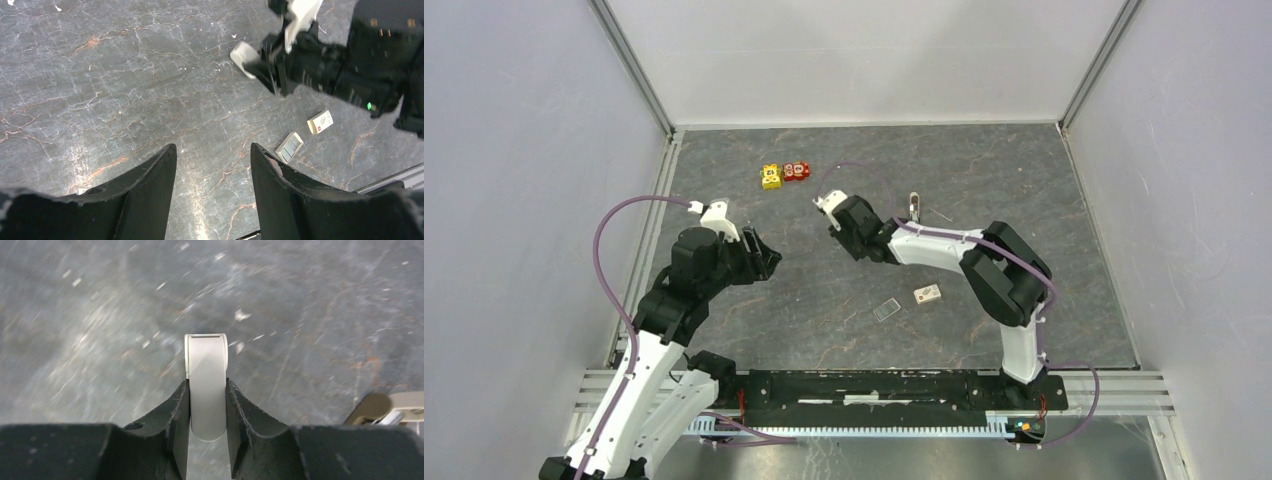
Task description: Load the staples into the stapler
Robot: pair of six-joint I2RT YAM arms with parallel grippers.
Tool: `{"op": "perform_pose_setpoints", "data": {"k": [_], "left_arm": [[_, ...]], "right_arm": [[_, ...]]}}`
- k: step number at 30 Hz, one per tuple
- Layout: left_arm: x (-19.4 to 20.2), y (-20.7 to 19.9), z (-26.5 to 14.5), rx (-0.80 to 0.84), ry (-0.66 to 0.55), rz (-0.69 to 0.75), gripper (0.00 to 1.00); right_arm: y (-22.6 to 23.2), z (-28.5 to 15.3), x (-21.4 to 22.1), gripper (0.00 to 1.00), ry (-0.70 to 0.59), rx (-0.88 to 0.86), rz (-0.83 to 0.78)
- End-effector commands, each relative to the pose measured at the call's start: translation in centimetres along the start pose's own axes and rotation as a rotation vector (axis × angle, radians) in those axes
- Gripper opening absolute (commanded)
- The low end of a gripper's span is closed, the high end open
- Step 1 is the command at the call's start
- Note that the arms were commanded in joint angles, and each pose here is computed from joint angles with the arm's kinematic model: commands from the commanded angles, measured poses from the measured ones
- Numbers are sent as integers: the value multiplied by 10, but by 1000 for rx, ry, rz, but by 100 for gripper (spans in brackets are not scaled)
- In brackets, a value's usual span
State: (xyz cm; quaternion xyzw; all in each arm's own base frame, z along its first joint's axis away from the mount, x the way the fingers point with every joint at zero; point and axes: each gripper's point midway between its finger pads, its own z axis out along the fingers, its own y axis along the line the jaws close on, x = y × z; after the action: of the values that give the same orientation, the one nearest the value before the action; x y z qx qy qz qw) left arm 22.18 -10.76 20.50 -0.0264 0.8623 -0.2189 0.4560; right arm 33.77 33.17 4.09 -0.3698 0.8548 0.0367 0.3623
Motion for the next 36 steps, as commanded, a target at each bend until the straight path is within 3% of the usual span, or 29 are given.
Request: {"op": "perform_pose_setpoints", "data": {"k": [1,4,7,13,25,29,36], "left_arm": [[0,3,-2,-2,-13,57,63],[0,3,-2,-3,-11,57,63],[0,4,-1,-4,-8,58,63],[-1,4,-2,-4,-13,61,67],[-2,2,-4,8,-28,76,77],[-1,0,-4,23,-27,74,99],[2,-3,-2,45,-16,71,100]], "right_arm": [[-40,19,-37,33,-79,90,115],[-50,29,-39,34,-78,107,153],[-55,29,-43,42,-77,113,170],[-63,-3,-54,54,-108,104,195],[-44,-90,0,52,-85,-16,190],[-24,-110,32,51,-51,-54,180],[17,-133,71,48,-43,-164,215]]}}
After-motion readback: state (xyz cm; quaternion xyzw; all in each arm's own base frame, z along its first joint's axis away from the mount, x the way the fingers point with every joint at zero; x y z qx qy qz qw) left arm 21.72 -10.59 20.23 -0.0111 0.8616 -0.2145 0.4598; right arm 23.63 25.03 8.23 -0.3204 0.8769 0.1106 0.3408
